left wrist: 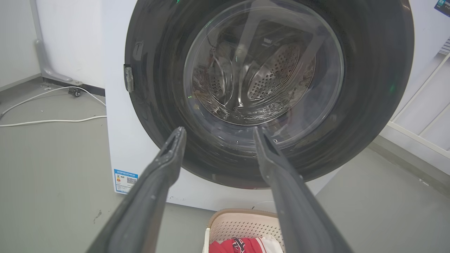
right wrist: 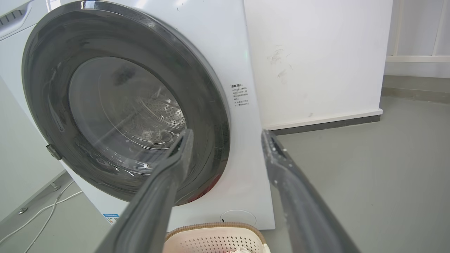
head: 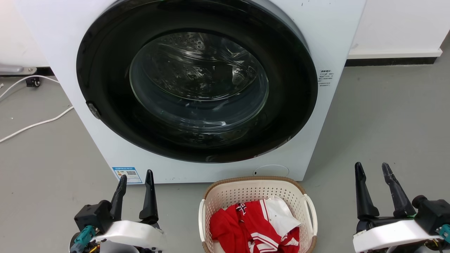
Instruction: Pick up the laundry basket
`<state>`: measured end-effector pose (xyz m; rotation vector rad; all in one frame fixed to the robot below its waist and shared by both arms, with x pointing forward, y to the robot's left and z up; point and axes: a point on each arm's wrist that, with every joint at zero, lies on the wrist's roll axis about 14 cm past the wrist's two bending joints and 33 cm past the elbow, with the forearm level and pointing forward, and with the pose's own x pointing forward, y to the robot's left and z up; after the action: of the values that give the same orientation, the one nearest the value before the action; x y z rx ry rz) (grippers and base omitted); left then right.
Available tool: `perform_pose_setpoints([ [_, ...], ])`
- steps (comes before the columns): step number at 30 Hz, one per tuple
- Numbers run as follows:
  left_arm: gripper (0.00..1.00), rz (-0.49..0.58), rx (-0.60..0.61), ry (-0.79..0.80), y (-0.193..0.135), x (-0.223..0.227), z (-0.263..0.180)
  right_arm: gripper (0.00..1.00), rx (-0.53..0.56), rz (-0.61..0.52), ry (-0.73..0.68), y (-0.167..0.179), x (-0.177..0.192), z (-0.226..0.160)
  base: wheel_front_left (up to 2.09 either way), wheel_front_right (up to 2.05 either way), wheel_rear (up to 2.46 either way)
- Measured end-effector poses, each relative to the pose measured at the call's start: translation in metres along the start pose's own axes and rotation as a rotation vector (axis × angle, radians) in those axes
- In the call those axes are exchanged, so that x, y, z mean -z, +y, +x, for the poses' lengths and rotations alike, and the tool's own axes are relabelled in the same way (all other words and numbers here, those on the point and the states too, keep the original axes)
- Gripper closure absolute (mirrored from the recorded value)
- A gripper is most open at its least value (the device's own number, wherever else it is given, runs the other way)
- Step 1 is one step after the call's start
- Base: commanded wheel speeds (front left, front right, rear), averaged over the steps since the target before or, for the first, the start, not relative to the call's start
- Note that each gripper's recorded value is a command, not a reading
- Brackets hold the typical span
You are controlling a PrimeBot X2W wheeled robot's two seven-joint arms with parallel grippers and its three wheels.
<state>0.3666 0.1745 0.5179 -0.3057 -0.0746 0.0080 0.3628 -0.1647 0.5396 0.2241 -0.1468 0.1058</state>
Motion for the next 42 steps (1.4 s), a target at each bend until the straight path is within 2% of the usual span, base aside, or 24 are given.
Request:
perform_pose_setpoints([
  [5,0.0,0.051,0.009,-0.005,-0.001,0.001,-0.003,0.0,-0.012,-0.051,-0.009,0.002,-0.001,-0.002,0.0,0.0,0.0],
  [31,0.0,0.216,0.044,-0.015,-0.005,0.007,-0.007,0.0,-0.043,-0.154,-0.013,0.008,0.005,-0.007,0.0,0.0,0.0],
  [42,0.0,0.24,0.048,-0.017,-0.005,0.008,-0.009,0.0,-0.042,-0.157,0.0,0.007,0.01,-0.01,0.0,0.0,0.0],
])
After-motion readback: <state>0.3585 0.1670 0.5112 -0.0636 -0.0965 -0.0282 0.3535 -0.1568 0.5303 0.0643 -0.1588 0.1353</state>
